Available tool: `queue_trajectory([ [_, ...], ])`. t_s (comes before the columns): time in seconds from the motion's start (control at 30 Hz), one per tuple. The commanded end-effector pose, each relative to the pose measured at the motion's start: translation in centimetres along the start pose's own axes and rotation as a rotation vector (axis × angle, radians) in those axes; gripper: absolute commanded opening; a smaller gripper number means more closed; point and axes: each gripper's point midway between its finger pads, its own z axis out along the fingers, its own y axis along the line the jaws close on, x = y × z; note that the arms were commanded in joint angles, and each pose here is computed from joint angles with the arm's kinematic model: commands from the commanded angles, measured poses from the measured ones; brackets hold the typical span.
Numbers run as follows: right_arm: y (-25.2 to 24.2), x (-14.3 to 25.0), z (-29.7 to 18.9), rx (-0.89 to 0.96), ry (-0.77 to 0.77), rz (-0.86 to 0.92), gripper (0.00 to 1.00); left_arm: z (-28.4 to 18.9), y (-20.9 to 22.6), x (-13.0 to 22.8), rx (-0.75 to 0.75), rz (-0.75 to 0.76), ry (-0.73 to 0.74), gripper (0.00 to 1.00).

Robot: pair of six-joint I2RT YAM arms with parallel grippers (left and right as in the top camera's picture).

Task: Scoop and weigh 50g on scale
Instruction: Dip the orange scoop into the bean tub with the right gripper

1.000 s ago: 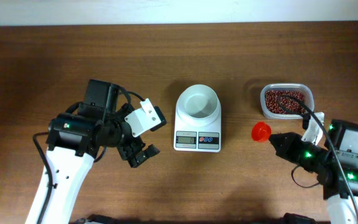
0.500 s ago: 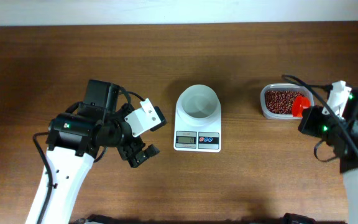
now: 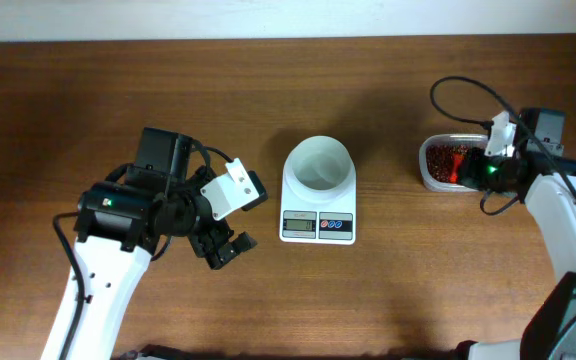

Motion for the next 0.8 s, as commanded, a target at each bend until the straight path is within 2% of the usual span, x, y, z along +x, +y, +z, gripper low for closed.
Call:
queue_trajectory([
  [0.0, 1.1, -0.1, 0.3, -0.076, 0.010, 0.006, 0.04, -0.5, 0.0, -0.6, 0.000, 0.021, -0.023, 0.99],
  [0.17, 0.3, 0.0, 0.0, -0.080, 0.018, 0.070, 0.04, -0.5, 0.0, -0.6, 0.000, 0.021, -0.023, 0.99],
  [0.33, -0.2, -0.8, -1.3, -0.221, -0.015, 0.151, 0.04, -0.5, 0.0, -0.6, 0.000, 0.021, -0.023, 0.99],
  [0.77, -2.4, -1.4, -3.2, -0.309, -0.060, 0.257, 0.04, -0.5, 0.0, -0.6, 0.000, 0.021, -0.023, 0.99],
])
